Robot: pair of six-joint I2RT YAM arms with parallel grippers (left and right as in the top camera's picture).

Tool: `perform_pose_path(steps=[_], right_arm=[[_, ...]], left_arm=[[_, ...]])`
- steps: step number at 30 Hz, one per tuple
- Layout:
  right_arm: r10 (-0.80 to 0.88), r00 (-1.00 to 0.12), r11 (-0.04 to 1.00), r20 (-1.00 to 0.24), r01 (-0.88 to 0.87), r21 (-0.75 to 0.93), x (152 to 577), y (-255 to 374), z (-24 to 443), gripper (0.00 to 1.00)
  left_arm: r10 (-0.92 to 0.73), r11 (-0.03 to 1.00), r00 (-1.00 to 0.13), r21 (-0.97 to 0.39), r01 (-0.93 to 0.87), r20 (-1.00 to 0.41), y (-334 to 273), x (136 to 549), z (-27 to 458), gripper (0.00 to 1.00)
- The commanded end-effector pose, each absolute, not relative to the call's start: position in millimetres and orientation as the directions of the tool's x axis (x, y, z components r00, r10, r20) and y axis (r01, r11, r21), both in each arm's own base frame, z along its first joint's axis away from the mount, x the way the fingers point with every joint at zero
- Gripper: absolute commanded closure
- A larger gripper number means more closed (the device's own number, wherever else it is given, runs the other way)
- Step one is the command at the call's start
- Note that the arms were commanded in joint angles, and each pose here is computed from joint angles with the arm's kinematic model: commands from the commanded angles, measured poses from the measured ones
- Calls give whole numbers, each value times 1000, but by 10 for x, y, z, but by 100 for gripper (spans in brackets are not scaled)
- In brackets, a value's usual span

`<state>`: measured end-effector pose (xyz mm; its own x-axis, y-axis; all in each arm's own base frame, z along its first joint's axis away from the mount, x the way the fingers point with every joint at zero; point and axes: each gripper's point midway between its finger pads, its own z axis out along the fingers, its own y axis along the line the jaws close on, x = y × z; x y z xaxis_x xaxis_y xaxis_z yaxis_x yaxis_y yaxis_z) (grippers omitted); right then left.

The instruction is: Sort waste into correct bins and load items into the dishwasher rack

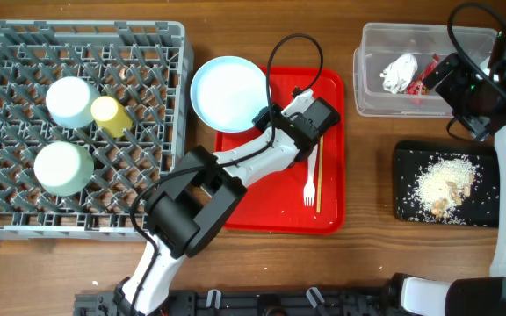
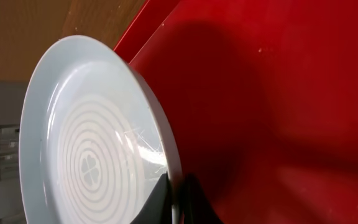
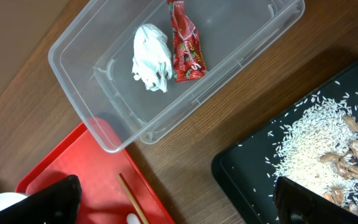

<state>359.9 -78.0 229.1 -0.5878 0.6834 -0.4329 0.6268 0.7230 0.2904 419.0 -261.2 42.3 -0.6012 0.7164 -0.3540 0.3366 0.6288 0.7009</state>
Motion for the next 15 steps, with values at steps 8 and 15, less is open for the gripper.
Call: perform_pose_path(steps=[8,15], right_arm=[[667,-585,735,-461,620,276,3588,-816,2358,0],[667,-585,735,-461,620,275,3587,-816,2357,0]], left_arm=[[711,647,-545,715,263,-443,-2531,4286,1208,96],[666,672,-569,720,176,-483,-2192,4450,1522,96]])
